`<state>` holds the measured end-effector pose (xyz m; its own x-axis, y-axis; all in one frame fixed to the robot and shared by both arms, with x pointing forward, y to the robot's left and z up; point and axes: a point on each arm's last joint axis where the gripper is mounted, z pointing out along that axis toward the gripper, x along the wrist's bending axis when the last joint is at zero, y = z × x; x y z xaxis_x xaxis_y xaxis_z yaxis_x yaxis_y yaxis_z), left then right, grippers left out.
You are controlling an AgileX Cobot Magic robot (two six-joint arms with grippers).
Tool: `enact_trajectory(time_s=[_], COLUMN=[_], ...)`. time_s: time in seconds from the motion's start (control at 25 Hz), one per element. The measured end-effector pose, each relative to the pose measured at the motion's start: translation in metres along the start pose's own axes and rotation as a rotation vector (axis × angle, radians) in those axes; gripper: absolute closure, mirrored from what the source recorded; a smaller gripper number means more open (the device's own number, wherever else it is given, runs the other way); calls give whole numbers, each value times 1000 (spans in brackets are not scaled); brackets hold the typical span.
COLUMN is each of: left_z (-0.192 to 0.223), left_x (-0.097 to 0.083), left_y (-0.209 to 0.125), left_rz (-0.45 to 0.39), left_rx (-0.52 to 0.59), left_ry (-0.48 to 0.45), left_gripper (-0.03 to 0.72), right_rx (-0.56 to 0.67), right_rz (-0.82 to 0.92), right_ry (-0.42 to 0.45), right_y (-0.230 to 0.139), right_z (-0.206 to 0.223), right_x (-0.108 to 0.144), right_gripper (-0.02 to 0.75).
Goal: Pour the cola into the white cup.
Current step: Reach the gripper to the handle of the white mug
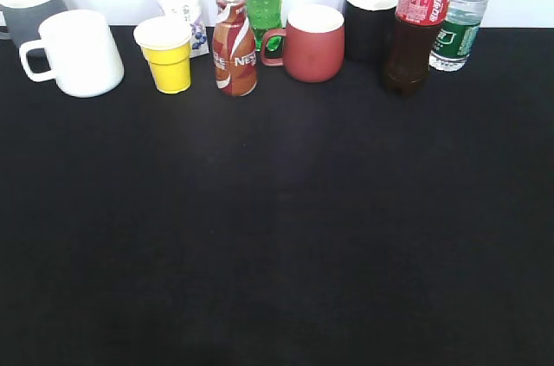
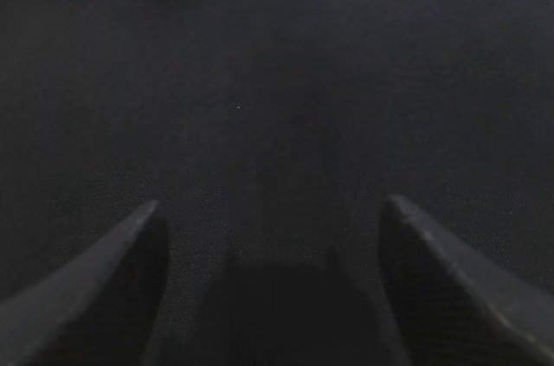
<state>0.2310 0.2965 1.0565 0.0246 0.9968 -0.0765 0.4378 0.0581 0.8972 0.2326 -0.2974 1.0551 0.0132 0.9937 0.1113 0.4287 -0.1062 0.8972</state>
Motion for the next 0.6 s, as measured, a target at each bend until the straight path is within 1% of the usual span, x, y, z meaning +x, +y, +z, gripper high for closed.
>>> enact_trajectory(time_s=[0.16,0.2,0.28,0.32,0.36,0.4,0.44,0.48,0.52,0.56,0.6], left_z=[0,0,0,-1,-5,-8,-9,-5,6,19,41], left_x=[0,0,0,-2,-4,-5,-3,-1,0,1,1], left_y=[0,0,0,2,11,24,40,54,66,76,87], left_rz=[0,0,-1,-9,-25,-34,-24,-2,13,17,19], left_rx=[0,0,0,-14,-104,-244,-391,-500,-542,-555,-520], left_ry=[0,0,-2,-16,-46,-57,-39,-12,5,11,17], left_gripper=[50,66,126,142,148,151,150,151,153,155,158], right_rx=[0,0,0,0,0,0,0,0,0,0,0], right_rz=[0,0,0,0,0,0,0,0,0,0,0], right_ry=[0,0,0,0,0,0,0,0,0,0,0], right_y=[0,0,0,0,0,0,0,0,0,0,0], right_z=[0,0,0,0,0,0,0,0,0,0,0], right_x=[0,0,0,0,0,0,0,0,0,0,0], right_gripper=[164,164,164,164,164,164,164,164,164,164,164])
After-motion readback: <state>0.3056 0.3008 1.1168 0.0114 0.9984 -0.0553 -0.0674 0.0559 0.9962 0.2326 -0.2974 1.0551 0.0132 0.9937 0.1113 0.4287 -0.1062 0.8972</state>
